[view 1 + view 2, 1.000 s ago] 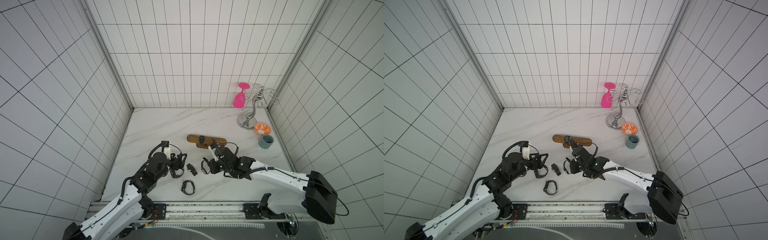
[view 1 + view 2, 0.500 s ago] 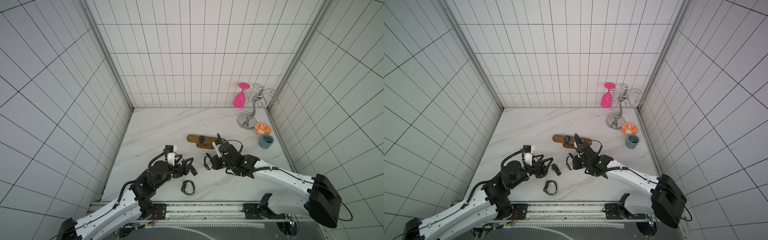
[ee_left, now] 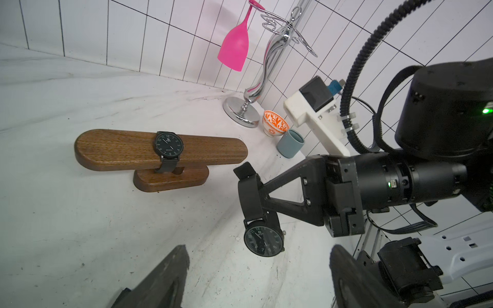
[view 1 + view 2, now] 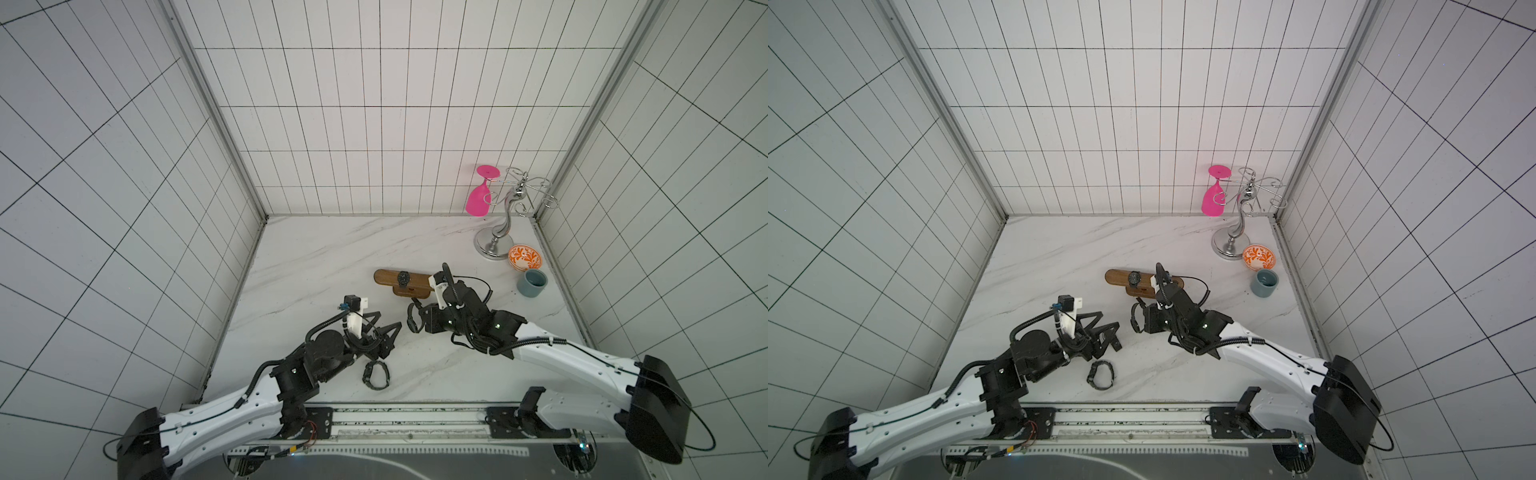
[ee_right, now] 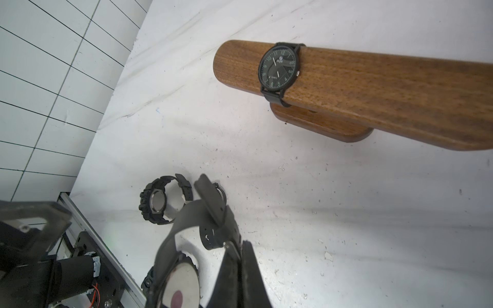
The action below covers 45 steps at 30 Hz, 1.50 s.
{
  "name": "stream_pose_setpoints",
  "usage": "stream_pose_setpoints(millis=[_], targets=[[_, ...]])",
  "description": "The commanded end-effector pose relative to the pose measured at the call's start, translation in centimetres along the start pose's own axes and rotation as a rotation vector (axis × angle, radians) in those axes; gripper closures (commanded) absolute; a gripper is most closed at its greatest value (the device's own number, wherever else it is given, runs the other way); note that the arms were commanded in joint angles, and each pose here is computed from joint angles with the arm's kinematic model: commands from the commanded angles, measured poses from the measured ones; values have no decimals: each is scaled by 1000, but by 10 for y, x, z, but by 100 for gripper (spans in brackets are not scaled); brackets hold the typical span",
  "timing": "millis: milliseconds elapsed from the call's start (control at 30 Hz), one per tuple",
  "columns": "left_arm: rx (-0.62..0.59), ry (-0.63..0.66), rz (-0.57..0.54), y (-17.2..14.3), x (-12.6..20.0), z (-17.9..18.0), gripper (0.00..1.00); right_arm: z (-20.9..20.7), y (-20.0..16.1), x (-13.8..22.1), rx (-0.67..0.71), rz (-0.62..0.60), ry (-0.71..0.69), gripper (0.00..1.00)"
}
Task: Place watch on stand
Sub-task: Pick up the watch at the center of the board.
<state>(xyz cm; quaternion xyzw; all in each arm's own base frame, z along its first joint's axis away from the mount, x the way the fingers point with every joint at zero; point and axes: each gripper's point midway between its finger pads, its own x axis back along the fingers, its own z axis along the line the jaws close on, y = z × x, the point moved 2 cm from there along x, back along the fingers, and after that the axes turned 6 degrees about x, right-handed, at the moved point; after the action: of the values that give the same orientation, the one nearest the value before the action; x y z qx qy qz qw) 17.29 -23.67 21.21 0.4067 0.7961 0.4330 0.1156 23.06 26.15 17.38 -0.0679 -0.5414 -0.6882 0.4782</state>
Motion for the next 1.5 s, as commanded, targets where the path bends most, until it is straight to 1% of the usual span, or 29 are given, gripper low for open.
stream_pose_setpoints(millis=[0,67,200,333,467,700,767,867,1100,1167,1200,1267,1367,1467], targets=[[-7,-30,-49,7,-5,-15,20,35,64,28,-58,-185,105,100],[-16,-28,-40,3,-10,-18,22,38,67,30,-64,-200,117,100],[6,-17,-24,-3,-18,-19,25,48,68,33,-55,-216,148,100],[46,-50,-15,-5,-23,-25,26,61,65,36,-22,-240,170,100],[63,-56,2,-7,-29,-27,28,66,61,37,-9,-246,183,100],[83,-59,2,-8,-29,-27,33,74,61,41,22,-265,195,100],[82,-61,2,-8,-29,-28,37,75,60,41,28,-269,193,100],[83,-58,2,-8,-29,-28,40,77,60,41,39,-270,195,100],[90,-52,-9,-5,-29,-27,41,81,59,42,55,-274,196,100],[94,-45,-15,-4,-29,-26,47,82,59,42,59,-275,196,100],[95,-41,-17,-4,-29,-26,48,83,59,42,59,-276,198,100],[97,-33,-15,-4,-30,-25,49,83,58,43,64,-276,199,100],[99,-31,-11,-4,-30,-25,53,84,58,42,67,-275,198,100],[103,-24,-12,-3,-31,-25,53,84,58,42,73,-277,197,100]])
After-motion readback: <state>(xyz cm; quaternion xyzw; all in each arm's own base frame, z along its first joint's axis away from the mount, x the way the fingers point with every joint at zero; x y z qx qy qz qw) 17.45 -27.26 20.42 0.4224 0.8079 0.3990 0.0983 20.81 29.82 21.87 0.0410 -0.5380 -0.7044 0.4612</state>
